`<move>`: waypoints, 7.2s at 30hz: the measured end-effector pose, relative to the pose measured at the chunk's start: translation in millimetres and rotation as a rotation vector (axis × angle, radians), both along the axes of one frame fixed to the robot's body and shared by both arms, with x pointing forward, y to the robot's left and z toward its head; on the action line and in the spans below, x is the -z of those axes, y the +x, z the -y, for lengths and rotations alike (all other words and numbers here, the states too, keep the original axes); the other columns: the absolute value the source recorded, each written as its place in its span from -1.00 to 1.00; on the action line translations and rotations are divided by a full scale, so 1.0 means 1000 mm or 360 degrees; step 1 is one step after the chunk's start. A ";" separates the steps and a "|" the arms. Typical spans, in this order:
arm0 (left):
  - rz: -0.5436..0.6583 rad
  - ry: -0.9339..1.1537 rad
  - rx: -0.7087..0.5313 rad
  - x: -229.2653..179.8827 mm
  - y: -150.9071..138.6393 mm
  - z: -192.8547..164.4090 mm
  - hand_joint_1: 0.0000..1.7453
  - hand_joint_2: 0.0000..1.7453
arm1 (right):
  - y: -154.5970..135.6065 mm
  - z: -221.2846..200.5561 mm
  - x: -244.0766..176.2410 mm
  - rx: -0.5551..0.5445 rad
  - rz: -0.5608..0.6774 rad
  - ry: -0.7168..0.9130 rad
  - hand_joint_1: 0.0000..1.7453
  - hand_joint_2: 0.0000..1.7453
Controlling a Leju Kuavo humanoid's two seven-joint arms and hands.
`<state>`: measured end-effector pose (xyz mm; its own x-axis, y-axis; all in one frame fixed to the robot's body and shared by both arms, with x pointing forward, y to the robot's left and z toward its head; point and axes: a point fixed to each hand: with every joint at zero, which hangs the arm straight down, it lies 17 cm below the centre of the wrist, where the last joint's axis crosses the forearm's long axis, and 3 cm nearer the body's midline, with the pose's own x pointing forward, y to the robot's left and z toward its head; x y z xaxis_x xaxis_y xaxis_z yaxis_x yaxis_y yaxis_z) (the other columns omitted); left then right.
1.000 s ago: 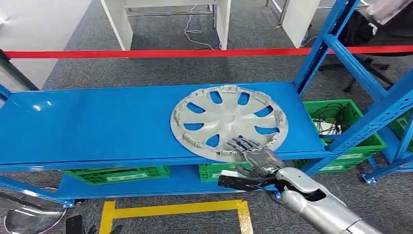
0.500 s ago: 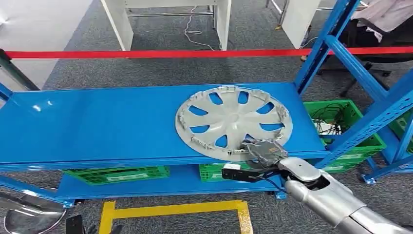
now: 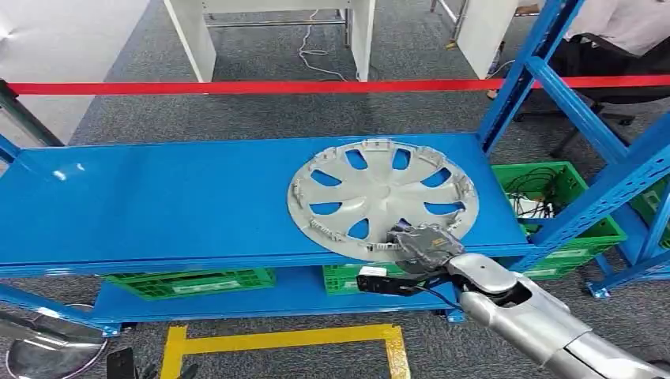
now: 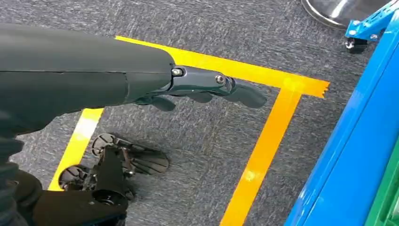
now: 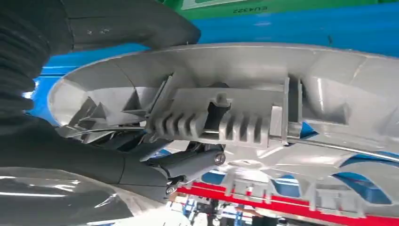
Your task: Take the parts from the cabinet and place them on the table.
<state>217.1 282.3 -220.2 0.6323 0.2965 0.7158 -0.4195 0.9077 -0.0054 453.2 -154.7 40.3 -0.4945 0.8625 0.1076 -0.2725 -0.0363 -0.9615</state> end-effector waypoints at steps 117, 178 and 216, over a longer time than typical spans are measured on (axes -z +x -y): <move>0.0192 -0.0031 -0.0298 -0.012 -0.008 -0.013 -1.00 1.00 | -0.185 -0.082 -0.246 -0.0956 -0.0483 0.3204 1.00 1.00; 0.0163 0.0055 -0.0131 -0.012 -0.005 -0.001 -1.00 1.00 | -0.185 -0.089 -0.242 -0.0866 -0.0446 0.3169 1.00 1.00; 0.0160 0.0057 -0.0117 -0.012 -0.010 0.006 -1.00 1.00 | -0.187 -0.090 -0.238 -0.0842 -0.0455 0.3171 1.00 1.00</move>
<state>207.5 276.7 -208.3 0.5346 0.3127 0.7852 -0.4839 0.8749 -0.0190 266.1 -64.6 278.7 -0.4037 -0.6878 0.6033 -0.7013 0.6561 0.2788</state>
